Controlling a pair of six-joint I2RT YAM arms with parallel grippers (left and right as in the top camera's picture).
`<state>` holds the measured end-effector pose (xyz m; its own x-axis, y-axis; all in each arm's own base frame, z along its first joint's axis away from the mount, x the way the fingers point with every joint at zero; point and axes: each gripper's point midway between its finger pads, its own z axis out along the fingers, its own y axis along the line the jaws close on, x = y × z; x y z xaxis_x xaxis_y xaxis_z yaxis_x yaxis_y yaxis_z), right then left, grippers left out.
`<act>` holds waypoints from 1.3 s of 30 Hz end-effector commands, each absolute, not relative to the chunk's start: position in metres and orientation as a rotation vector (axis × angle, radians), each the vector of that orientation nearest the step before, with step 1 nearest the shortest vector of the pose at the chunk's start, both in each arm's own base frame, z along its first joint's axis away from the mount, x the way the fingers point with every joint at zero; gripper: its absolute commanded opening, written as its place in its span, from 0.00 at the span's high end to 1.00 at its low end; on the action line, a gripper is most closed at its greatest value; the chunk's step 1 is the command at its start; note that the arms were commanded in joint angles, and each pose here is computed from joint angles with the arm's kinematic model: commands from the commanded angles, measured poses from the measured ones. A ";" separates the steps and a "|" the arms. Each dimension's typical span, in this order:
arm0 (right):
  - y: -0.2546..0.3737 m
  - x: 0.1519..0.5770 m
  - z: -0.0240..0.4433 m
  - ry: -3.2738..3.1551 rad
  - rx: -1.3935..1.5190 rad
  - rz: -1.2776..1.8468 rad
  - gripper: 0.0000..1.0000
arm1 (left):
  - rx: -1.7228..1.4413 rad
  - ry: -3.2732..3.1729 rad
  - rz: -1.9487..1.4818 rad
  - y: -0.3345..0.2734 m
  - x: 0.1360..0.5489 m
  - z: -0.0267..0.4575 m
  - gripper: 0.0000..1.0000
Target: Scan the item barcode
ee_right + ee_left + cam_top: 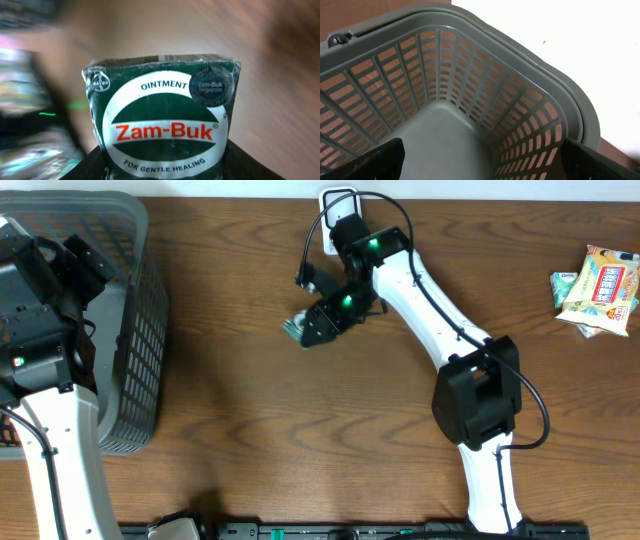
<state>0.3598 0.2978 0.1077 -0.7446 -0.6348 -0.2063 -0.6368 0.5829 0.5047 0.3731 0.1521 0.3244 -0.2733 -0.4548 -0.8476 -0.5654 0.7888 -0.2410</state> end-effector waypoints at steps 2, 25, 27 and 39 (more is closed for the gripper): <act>0.250 0.385 0.086 2.842 -1.178 0.290 0.52 | -0.764 1.907 0.141 0.155 0.374 0.330 0.02; 0.232 0.421 0.042 2.662 -1.485 0.090 0.45 | -0.764 1.907 0.141 0.155 0.374 0.330 0.02; 0.226 0.426 0.040 2.658 -1.489 0.055 0.44 | -0.764 1.907 0.141 0.155 0.374 0.330 0.02; 0.193 0.447 0.044 2.768 -1.187 -0.229 0.12 | -0.764 1.907 0.140 0.155 0.374 0.330 0.02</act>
